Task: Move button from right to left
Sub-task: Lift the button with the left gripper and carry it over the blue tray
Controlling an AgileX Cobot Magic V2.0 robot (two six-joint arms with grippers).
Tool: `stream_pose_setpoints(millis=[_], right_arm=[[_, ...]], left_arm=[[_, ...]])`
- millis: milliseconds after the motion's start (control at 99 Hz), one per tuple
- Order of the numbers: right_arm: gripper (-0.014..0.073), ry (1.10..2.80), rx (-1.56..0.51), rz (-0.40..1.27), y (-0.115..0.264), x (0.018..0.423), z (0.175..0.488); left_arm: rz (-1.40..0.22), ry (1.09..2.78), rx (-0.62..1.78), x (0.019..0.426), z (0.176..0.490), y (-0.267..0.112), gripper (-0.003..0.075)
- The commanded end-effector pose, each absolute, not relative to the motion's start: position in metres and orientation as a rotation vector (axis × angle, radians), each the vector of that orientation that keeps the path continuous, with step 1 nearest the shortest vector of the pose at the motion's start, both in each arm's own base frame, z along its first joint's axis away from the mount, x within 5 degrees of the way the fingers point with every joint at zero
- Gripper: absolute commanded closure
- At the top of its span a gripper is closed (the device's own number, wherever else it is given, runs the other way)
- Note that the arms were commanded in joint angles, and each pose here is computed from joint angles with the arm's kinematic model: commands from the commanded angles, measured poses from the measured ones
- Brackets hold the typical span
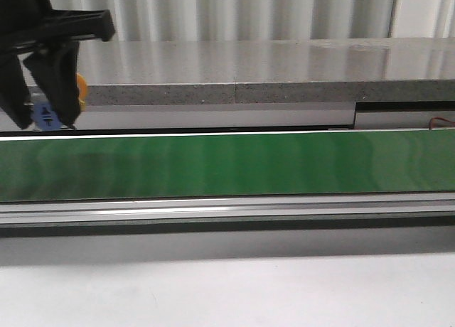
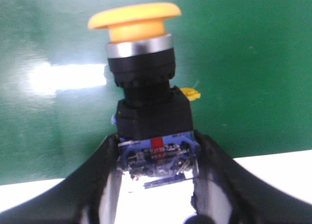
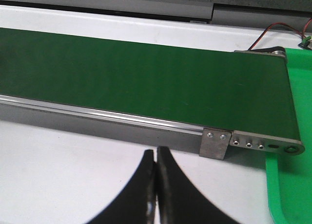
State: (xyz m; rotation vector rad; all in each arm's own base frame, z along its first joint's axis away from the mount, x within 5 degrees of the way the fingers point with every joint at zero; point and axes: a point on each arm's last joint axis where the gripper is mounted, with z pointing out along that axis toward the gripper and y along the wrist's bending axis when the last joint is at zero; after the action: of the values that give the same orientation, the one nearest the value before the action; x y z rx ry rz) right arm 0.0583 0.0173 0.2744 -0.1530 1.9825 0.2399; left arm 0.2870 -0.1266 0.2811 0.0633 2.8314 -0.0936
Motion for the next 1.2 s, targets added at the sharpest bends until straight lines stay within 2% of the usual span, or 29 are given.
stream_pose_setpoints(millis=[0,232,444,616,838,1191], right_arm=[[0.0662,1.889,-0.153,0.232,0.017,0.061,0.288],[0.0662,1.889,-0.153,0.232,0.017,0.061,0.288],[0.0662,1.889,-0.153,0.232,0.017,0.061,0.288],[0.0662,1.889,-0.153,0.232,0.017,0.061,0.288],[0.0662,1.889,-0.153,0.232,0.017,0.061,0.288],[0.0662,1.889,-0.153,0.232,0.017,0.061,0.288]], left_arm=[[-0.091,2.761,0.069,0.285,0.306,-0.111,0.0700],[0.041,2.835,0.192,0.288,0.307,-0.063,0.0700],[0.120,2.887,0.139,0.291,0.306,-0.005,0.0700],[0.186,2.892,0.279,0.289,0.306,0.036,0.0700],[0.232,2.903,0.161,0.286,0.301,0.083,0.0700],[0.303,2.903,0.009,0.300,0.265,0.140,0.0701]])
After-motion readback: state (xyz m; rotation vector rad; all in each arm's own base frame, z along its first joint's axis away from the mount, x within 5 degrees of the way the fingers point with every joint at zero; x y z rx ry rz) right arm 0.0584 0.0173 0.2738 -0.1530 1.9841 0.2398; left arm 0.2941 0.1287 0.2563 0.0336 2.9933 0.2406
